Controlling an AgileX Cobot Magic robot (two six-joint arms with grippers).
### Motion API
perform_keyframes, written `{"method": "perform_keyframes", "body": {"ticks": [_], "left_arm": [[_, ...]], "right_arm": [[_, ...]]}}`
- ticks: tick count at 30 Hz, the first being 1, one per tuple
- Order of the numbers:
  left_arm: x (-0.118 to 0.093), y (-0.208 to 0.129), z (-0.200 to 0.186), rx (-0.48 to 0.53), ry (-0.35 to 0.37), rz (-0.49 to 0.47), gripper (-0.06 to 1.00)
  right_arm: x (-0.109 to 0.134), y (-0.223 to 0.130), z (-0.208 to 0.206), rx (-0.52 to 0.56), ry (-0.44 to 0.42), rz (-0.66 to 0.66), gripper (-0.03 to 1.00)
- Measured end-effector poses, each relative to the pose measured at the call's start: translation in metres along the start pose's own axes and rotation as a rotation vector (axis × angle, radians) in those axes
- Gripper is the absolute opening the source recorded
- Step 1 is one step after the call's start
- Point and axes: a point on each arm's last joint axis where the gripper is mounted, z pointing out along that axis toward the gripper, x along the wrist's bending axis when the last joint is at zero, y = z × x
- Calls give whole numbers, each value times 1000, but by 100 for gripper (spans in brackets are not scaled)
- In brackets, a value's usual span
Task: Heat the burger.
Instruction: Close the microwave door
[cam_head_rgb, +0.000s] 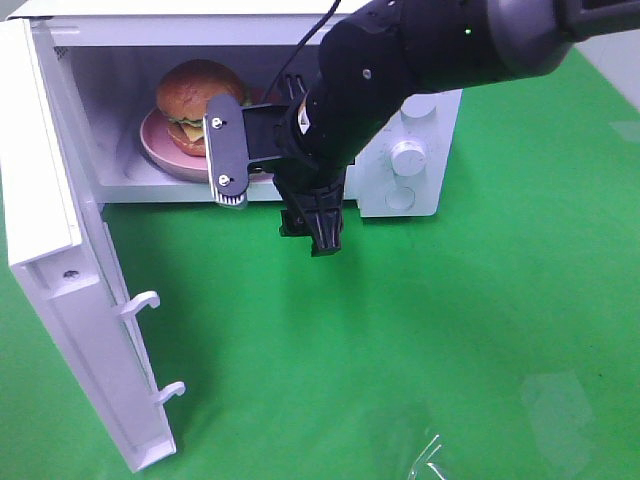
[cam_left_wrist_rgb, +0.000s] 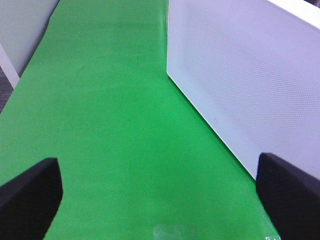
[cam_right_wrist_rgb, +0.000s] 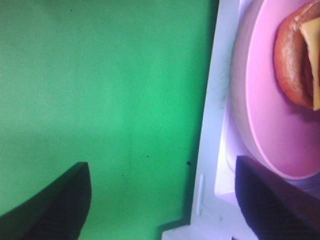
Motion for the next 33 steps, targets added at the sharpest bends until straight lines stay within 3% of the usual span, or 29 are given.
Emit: {"method": "perform_keyframes", "body": {"ticks": [10, 12, 22, 26, 29, 31, 32, 33], "left_arm": [[0, 0, 0, 0, 0, 0, 97], [0, 0, 0, 0, 0, 0, 97], [0, 0, 0, 0, 0, 0, 97], [0, 0, 0, 0, 0, 0, 97], [0, 0, 0, 0, 0, 0, 97], [0, 0, 0, 0, 0, 0, 97], [0, 0, 0, 0, 0, 0, 97], [0, 0, 0, 0, 0, 0, 97]], "right_arm": [[28, -17, -33, -43, -30, 133, 76], [47, -28, -41, -33, -6, 192, 76], [80, -47, -63, -20, 20, 338, 76], [93, -57, -88, -60, -14, 565, 76], [94, -58, -93, -69, -21, 603, 76], [93, -60, -111, -108, -47, 797, 76], [93, -60, -111, -108, -47, 797, 76], [92, -61, -121, -125, -57, 899, 76]]}}
